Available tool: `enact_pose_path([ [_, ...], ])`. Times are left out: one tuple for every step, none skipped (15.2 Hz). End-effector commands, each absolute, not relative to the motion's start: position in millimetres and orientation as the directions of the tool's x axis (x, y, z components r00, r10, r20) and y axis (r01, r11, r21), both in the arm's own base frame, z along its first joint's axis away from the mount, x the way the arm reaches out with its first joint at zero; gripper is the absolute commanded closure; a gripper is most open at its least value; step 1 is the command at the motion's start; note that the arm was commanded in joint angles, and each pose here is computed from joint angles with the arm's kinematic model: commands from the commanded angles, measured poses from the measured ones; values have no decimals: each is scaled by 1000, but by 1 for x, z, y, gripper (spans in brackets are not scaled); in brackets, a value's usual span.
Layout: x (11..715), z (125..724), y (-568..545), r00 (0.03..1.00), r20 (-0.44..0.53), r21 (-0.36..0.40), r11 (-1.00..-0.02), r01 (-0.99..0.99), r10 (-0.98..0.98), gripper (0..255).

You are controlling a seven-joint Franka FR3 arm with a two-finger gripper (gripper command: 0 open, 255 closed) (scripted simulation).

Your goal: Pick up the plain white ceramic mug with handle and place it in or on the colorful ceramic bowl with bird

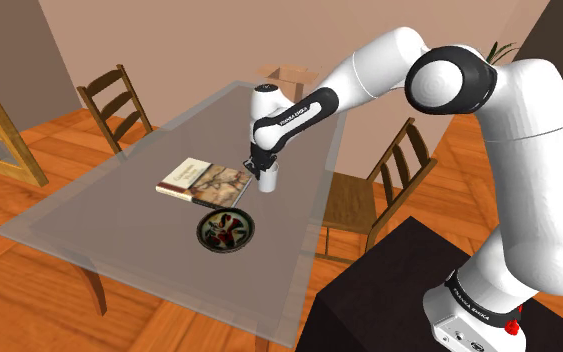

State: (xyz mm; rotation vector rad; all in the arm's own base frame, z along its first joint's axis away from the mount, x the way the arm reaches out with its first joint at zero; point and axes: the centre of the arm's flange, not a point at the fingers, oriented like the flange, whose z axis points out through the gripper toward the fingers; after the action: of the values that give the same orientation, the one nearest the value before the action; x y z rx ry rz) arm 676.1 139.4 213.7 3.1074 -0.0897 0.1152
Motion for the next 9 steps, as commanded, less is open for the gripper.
enact_pose_path([
  [676,225,139,996,74,29,-998,-59,-56,255],
  [676,230,139,996,74,29,-998,-59,-56,255],
  [676,235,139,996,74,29,-998,-59,-56,255],
  [676,240,139,996,74,29,-998,-59,-56,255],
  [676,246,139,996,74,29,-998,-59,-56,255],
  [676,251,139,996,74,29,-998,-59,-56,255],
  [676,256,139,996,74,29,-998,-59,-56,255],
  [676,262,139,996,74,29,-998,-59,-56,255],
  [676,267,139,996,74,29,-998,-59,-56,255],
])
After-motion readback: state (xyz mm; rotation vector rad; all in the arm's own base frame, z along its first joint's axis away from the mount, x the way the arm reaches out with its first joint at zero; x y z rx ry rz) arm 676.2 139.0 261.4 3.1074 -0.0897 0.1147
